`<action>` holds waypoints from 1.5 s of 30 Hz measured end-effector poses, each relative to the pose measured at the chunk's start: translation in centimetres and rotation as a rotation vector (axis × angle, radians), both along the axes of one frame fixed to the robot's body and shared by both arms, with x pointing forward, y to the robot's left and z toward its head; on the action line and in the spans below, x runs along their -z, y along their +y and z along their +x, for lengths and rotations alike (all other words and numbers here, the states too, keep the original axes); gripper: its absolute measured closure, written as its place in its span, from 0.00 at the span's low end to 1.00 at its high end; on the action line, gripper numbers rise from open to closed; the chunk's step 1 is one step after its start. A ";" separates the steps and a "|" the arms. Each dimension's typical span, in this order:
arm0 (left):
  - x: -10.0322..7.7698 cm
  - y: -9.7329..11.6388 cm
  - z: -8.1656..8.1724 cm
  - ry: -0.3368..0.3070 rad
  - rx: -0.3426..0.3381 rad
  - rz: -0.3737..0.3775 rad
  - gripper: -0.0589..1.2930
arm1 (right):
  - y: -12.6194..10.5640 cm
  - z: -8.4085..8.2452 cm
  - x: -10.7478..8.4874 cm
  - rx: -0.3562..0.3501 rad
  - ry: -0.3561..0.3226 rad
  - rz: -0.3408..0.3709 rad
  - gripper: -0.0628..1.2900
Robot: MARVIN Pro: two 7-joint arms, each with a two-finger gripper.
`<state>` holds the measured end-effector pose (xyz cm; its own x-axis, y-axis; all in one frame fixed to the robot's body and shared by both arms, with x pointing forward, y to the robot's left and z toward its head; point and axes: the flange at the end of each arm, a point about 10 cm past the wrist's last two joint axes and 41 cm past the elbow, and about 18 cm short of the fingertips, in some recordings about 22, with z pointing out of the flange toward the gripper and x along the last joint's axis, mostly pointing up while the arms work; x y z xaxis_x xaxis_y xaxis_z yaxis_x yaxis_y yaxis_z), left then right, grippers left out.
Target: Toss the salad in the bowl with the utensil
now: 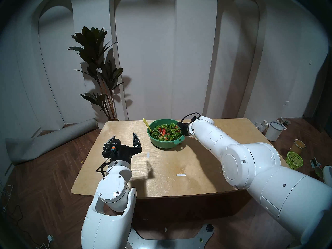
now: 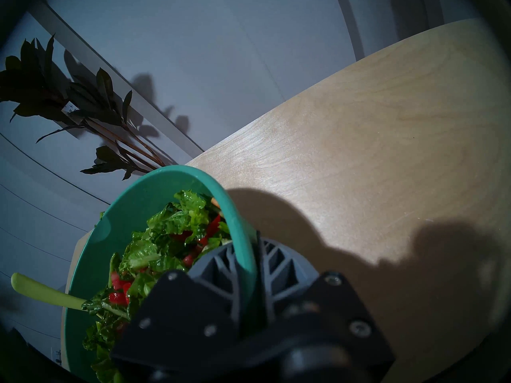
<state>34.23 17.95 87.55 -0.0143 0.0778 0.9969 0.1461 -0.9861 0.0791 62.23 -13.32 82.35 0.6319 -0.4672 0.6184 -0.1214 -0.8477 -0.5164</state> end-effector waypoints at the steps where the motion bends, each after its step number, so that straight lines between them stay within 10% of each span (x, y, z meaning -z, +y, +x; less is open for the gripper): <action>1: 0.0 0.0 0.0 0.000 0.000 0.000 0.04 | 0.0 0.0 0.0 0.000 0.000 0.000 0.87; 24: 0.8 0.4 1.4 0.018 0.006 -0.023 0.04 | 0.0 0.1 0.0 -0.001 -0.007 0.004 0.87; 45: 0.7 -3.4 6.6 0.058 0.211 0.100 0.04 | 0.0 0.1 0.0 -0.002 -0.005 0.003 0.87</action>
